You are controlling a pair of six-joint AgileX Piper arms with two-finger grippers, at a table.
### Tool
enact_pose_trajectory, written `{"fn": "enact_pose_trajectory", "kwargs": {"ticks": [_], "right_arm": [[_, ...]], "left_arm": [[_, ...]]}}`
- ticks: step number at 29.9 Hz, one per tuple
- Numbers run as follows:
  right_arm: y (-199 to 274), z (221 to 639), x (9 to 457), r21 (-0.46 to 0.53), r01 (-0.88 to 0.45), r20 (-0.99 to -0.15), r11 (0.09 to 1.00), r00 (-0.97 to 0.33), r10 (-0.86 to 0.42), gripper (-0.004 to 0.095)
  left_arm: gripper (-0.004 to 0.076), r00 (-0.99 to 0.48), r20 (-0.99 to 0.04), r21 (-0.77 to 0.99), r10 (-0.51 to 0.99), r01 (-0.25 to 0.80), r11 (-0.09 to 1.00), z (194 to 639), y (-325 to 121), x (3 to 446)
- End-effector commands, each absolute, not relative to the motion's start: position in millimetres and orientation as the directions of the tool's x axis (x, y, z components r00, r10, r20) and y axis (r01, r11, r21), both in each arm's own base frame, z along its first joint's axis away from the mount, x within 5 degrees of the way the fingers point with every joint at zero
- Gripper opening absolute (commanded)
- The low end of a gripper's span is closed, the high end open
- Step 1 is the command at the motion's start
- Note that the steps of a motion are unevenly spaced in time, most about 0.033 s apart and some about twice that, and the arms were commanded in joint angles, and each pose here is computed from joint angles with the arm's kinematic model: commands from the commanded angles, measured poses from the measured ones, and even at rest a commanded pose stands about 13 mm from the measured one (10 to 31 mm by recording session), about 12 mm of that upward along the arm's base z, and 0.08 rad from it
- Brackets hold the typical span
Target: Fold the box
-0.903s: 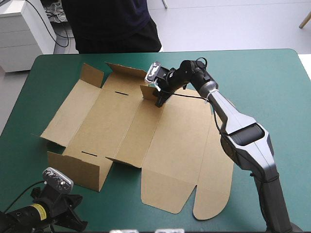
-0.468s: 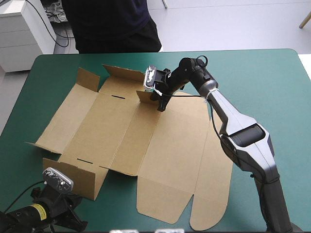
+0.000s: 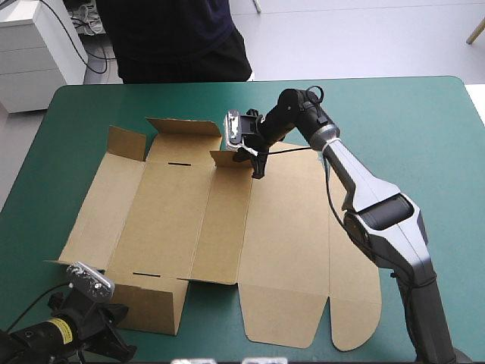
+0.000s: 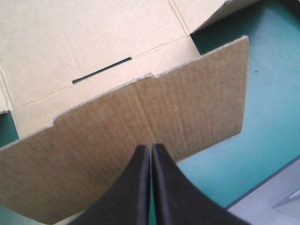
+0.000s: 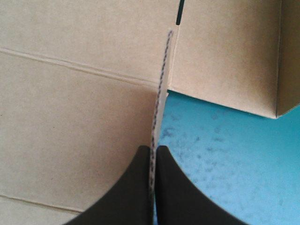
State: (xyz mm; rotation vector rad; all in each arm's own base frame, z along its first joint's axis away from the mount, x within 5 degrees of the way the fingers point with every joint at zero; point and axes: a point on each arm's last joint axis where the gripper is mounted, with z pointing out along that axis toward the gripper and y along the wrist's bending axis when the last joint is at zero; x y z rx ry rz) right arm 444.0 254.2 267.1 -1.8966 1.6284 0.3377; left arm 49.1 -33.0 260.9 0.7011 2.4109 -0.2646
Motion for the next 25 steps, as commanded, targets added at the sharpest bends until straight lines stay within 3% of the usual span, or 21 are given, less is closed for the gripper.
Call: {"fn": "enact_pose_trajectory", "kwargs": {"ticks": [1, 11, 21, 24, 25], "right_arm": [[257.9, 323.0, 427.1, -0.406, -0.911, -0.602, -0.076, 0.33, -0.727, -0.0022], [281.8, 322.3, 411.8, -0.437, -0.884, -0.571, -0.165, 0.414, -0.709, -0.0022], [276.8, 319.5, 415.2, -0.421, -0.898, -0.544, -0.128, 0.363, -0.756, -0.0004], [274.9, 318.3, 416.6, -0.408, -0.907, -0.536, -0.101, 0.328, -0.778, 0.0103], [274.8, 318.2, 416.7, -0.397, -0.914, -0.543, -0.085, 0.309, -0.781, 0.019]], "left_arm": [[-0.0008, -0.648, -0.654, -0.033, 0.39, 0.54, 0.841, 270.5, -36.3, 53.0], [-0.0008, -0.648, -0.654, -0.033, 0.39, 0.54, 0.841, 270.5, -36.3, 53.0], [-0.0008, -0.648, -0.654, -0.033, 0.39, 0.54, 0.841, 270.5, -36.3, 53.0], [-0.0008, -0.648, -0.654, -0.033, 0.39, 0.54, 0.841, 270.5, -36.3, 53.0], [-0.0008, -0.648, -0.654, -0.033, 0.39, 0.54, 0.841, 270.5, -36.3, 53.0]]}}
